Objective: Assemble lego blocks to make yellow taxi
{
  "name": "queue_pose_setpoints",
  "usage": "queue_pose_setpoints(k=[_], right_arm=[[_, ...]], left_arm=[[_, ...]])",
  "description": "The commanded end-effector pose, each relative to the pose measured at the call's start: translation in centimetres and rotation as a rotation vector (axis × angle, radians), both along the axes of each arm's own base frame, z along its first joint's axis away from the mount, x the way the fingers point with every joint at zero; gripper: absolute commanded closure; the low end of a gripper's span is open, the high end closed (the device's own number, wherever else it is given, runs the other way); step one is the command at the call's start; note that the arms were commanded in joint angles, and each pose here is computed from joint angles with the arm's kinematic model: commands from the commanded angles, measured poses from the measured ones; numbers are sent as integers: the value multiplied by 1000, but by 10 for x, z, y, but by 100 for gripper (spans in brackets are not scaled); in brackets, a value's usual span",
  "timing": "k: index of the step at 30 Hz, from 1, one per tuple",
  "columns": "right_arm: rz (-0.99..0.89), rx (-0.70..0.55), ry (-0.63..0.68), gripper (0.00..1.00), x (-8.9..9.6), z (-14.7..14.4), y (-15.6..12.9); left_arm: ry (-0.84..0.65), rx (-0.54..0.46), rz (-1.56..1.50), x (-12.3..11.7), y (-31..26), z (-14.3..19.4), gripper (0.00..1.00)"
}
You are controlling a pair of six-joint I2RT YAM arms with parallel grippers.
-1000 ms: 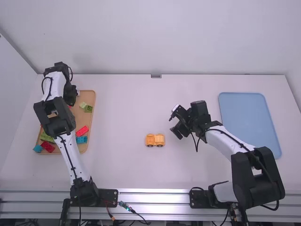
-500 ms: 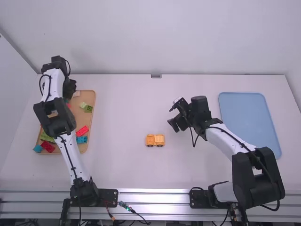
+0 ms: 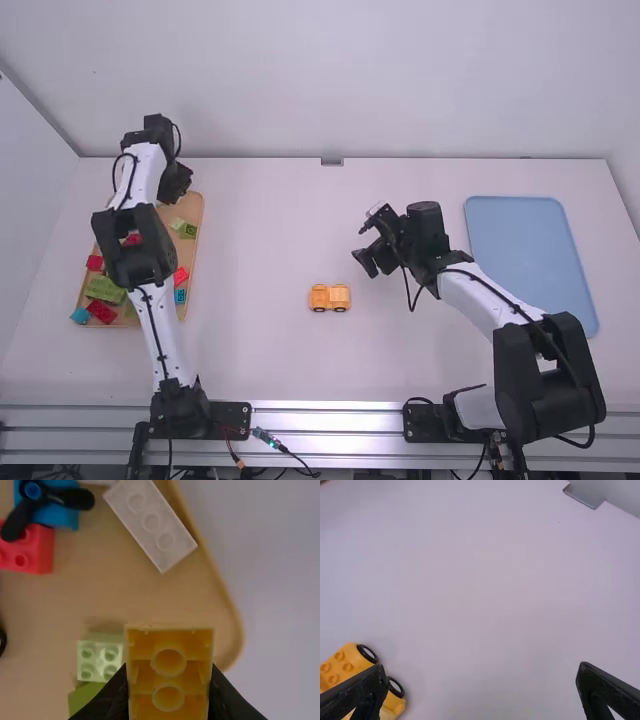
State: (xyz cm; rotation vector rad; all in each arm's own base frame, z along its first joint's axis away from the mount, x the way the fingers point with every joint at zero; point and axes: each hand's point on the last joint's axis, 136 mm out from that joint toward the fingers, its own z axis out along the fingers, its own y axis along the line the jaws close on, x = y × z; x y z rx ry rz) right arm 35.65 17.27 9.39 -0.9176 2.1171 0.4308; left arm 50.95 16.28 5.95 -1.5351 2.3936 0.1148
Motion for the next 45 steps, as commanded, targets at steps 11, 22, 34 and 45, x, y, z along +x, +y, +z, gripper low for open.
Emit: queue_pose_setpoints(k=[11,22,34,45], right_arm=[[41,69,-32,1,2,22,13],[-62,265,17,1,18,38,25],[481,621,69,1,-31,67,65],[727,739,123,1,-65,72,70]], left_arm=[[-343,-10,-262,-51,-56,65,98],[-754,-123,-1137,-94,-245,86,98],[-1075,-432,-1857,-216,-359,88,98],[-1241,-432,-1921,-225,-374,104,98]])
